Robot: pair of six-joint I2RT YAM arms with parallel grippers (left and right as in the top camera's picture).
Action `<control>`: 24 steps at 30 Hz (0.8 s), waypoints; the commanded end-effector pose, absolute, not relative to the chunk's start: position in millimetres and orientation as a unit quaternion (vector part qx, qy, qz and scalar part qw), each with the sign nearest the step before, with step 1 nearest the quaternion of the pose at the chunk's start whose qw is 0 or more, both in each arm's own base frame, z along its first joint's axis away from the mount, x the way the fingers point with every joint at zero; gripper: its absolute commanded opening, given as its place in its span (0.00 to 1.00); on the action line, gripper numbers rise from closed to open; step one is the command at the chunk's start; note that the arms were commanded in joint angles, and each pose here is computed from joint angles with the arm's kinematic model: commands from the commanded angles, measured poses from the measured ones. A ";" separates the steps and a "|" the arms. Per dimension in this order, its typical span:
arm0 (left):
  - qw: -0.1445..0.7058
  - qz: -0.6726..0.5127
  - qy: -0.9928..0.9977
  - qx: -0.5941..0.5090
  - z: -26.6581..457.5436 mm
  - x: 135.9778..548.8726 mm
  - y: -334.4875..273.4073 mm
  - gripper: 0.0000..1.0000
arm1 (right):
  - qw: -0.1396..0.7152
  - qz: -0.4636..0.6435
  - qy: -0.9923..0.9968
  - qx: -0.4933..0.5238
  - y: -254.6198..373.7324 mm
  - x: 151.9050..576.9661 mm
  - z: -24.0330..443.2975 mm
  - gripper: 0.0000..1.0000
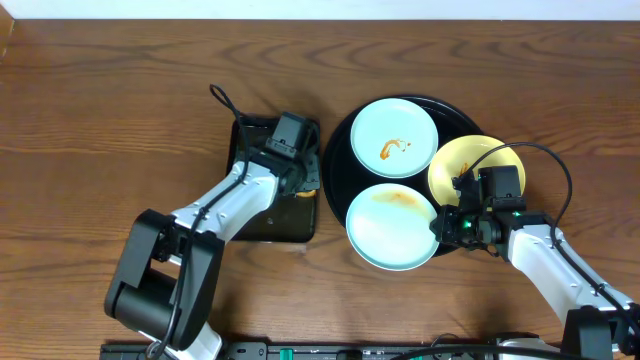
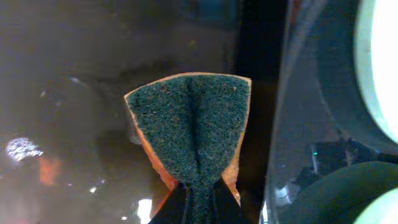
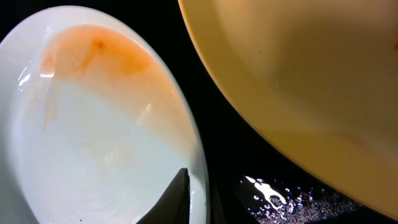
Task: Clean dirty plates on tray and stack at the side
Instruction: 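Return the sponge to the water tray with the left gripper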
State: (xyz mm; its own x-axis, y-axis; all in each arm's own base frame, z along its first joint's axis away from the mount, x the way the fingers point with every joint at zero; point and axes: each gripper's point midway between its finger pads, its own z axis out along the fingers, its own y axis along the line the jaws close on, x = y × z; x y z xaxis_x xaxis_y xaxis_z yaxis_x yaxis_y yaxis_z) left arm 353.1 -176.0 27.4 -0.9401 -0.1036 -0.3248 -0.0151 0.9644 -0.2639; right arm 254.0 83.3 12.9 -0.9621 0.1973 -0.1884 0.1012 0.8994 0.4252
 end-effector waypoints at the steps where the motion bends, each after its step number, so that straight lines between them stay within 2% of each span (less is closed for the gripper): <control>1: 0.168 -0.159 0.973 0.017 26.9 347.9 -196.1 0.08 | 0.119 0.219 0.966 0.066 88.7 258.6 17.4 0.11; 5: 0.175 -0.157 0.972 0.022 28.1 349.6 -199.1 0.08 | 0.117 0.219 0.967 0.066 88.6 257.8 17.2 0.12; 10: 0.181 -0.116 0.977 0.007 25.5 352.3 -179.6 0.08 | 0.115 0.219 0.967 0.066 88.6 257.1 17.0 0.19; 15: 0.180 -0.089 0.980 -0.013 29.5 352.5 -157.7 0.08 | 0.107 0.217 0.968 0.068 88.3 253.4 15.8 0.20; 19: 0.175 -0.069 0.982 -0.023 33.4 348.5 -142.9 0.11 | 0.102 0.216 0.968 0.069 88.0 250.9 14.7 0.19; 24: 0.153 -0.059 0.986 -0.027 30.1 338.8 -136.2 0.12 | 0.093 0.215 0.970 0.071 87.3 244.0 9.2 0.12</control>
